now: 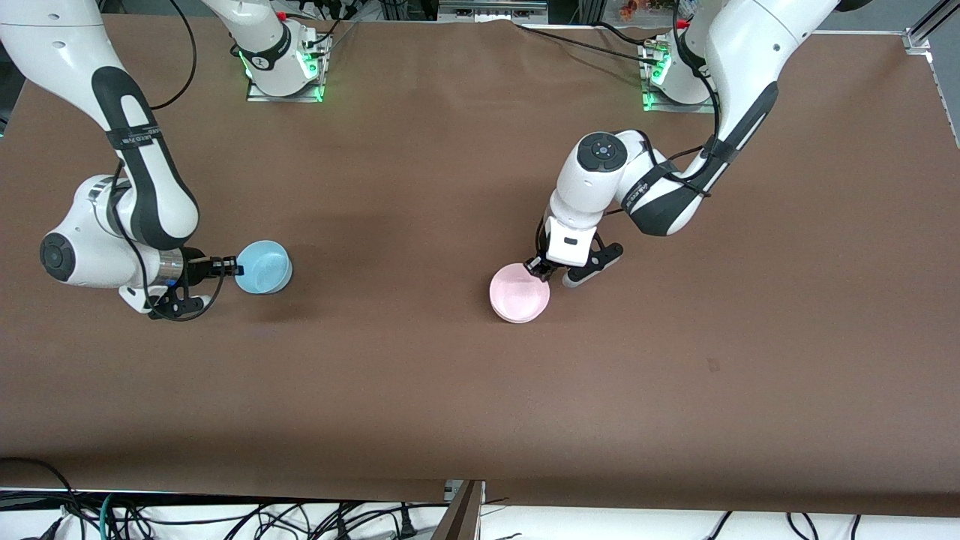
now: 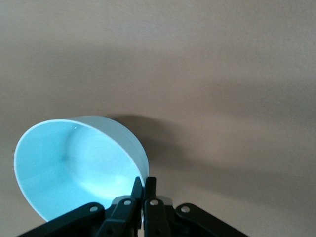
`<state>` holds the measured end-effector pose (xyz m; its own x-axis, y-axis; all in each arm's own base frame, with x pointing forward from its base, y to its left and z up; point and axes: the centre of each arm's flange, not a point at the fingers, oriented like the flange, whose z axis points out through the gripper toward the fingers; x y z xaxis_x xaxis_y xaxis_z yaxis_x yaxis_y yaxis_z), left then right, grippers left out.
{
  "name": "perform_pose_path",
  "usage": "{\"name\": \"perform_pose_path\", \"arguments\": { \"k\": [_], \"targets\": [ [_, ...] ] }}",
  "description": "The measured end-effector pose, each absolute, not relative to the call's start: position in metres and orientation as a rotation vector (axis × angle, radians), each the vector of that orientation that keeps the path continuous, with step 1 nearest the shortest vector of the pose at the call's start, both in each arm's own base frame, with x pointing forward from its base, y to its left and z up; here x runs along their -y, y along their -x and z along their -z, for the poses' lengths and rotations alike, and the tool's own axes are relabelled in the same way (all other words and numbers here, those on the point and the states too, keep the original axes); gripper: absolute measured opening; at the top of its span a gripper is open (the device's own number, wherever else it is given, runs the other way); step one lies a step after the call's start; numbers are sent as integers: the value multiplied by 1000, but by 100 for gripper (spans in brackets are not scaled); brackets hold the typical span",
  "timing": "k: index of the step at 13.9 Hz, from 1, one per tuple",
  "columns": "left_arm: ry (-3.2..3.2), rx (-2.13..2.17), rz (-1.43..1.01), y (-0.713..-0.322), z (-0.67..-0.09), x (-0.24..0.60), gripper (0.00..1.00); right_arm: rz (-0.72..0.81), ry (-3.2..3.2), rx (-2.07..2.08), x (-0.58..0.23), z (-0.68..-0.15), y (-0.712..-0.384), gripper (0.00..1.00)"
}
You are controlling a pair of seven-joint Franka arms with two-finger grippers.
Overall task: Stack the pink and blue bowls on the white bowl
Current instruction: 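Lower the pink bowl into the white bowl and open the left gripper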
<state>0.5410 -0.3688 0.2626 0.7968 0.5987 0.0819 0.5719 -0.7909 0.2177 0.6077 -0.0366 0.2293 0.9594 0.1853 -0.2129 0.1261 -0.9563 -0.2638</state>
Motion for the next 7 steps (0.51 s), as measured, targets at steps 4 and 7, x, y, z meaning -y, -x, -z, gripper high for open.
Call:
{"name": "perform_pose_path", "arguments": {
  "k": [4,7],
  "targets": [
    [-2836,-943,-260,-539,-244,381,3,-357,2838,288,21,-265,-627,3],
    [-2832,-952,-259,-541,-242,383,3,-378,2830,309,-10,-287,-637,3]
  ]
}}
